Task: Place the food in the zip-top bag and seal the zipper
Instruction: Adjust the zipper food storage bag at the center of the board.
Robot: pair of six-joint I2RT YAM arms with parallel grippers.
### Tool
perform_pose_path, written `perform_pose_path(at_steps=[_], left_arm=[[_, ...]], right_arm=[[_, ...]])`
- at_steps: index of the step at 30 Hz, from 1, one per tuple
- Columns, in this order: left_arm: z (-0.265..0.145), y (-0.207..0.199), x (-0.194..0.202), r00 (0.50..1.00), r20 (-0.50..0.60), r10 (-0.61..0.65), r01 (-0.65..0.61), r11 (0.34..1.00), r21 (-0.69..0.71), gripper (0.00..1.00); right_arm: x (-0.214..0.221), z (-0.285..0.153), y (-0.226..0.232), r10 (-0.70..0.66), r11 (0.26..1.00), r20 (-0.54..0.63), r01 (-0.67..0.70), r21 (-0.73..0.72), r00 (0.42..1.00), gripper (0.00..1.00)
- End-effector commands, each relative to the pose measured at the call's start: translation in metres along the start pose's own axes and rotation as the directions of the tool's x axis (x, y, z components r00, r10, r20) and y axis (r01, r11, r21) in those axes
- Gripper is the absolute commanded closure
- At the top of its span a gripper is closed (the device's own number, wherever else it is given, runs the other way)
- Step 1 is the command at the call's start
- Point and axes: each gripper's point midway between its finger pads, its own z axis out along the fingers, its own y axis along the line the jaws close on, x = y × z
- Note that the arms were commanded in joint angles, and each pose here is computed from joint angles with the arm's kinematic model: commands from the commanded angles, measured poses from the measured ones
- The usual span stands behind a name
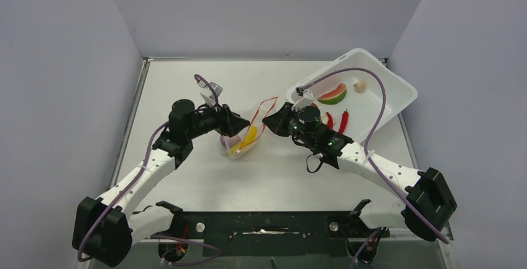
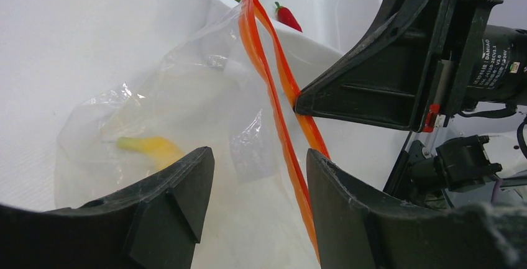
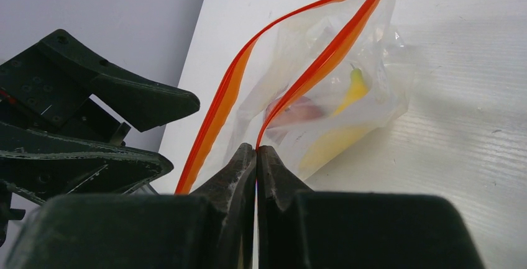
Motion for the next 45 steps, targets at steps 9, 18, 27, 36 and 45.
perform_pose_path(at_steps=[9,18,27,36,45], left_arm=[[0.012,-0.011,-0.015,0.994,0.025,0.110,-0.111,0.992,0.063,0.63],[0.015,-0.022,-0.011,0.993,0.021,0.118,-0.119,0.987,0.109,0.53],[0.023,-0.020,-0.004,0.992,-0.016,0.123,-0.121,0.987,0.101,0.64],[-0.005,-0.011,-0.048,0.967,0.110,0.231,-0.220,0.970,-0.103,1.00],[-0.032,0.010,-0.038,0.928,0.045,0.371,-0.350,0.905,-0.241,1.00]], right_arm=[[-0.011,0.000,0.011,-0.025,0.999,0.052,0.026,-0.024,0.998,1.00],[-0.006,0.000,0.007,-0.019,1.000,0.043,0.019,-0.014,0.999,1.00],[-0.005,-0.001,0.007,-0.026,1.000,0.042,0.026,-0.009,0.999,1.00],[0.010,-0.009,-0.029,-0.115,0.984,0.003,0.114,0.138,0.993,1.00],[0.027,-0.009,-0.041,-0.147,0.967,-0.026,0.149,0.206,0.989,1.00]])
